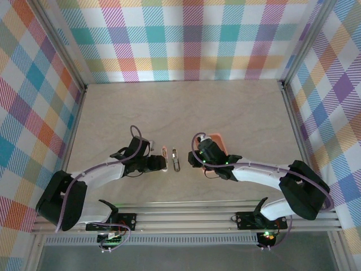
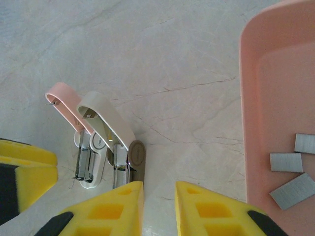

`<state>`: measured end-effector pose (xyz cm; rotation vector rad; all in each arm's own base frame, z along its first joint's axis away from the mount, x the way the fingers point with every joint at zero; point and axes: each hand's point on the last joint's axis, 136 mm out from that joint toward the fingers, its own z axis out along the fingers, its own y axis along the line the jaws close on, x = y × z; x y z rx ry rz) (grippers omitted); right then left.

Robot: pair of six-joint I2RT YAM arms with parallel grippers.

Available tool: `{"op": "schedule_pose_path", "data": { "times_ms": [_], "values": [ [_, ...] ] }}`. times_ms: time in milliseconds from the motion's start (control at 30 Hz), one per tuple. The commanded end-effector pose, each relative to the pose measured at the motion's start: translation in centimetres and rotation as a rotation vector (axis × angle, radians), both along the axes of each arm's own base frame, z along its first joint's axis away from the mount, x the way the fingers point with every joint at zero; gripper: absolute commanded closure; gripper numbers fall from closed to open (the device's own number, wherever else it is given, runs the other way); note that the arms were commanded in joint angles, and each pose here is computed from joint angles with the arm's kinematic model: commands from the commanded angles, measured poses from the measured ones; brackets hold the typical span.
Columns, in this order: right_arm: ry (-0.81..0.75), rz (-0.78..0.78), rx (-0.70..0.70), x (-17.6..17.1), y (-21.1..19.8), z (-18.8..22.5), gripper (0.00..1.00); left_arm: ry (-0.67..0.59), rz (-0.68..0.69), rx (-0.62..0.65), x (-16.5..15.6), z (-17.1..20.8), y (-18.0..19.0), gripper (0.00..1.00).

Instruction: Load the staples into the stapler

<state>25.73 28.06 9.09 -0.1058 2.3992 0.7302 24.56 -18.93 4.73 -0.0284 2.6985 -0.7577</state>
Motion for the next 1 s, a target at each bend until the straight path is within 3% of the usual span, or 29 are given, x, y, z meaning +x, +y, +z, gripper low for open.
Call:
{"op": "schedule_pose_path", "data": {
  "times_ms": [0, 567, 967],
  "values": [
    [-0.036, 0.025, 0.011, 0.2, 0.0, 0.6, 0.76, 0.004, -0.022, 0.019, 0.6, 0.2, -0.6, 0.47],
    [-0.04, 0.006, -0.002, -0.3, -1.8, 0.2, 0.76, 0.047, -0.003, 0.124, 2.0, -1.4, -0.4, 0.57],
    [-0.025, 0.0, -0.008, -0.3, -2.2, -0.4, 0.77, 0.072, -0.008, 0.147, 2.0, -2.0, -0.4, 0.57]
  ]
}}
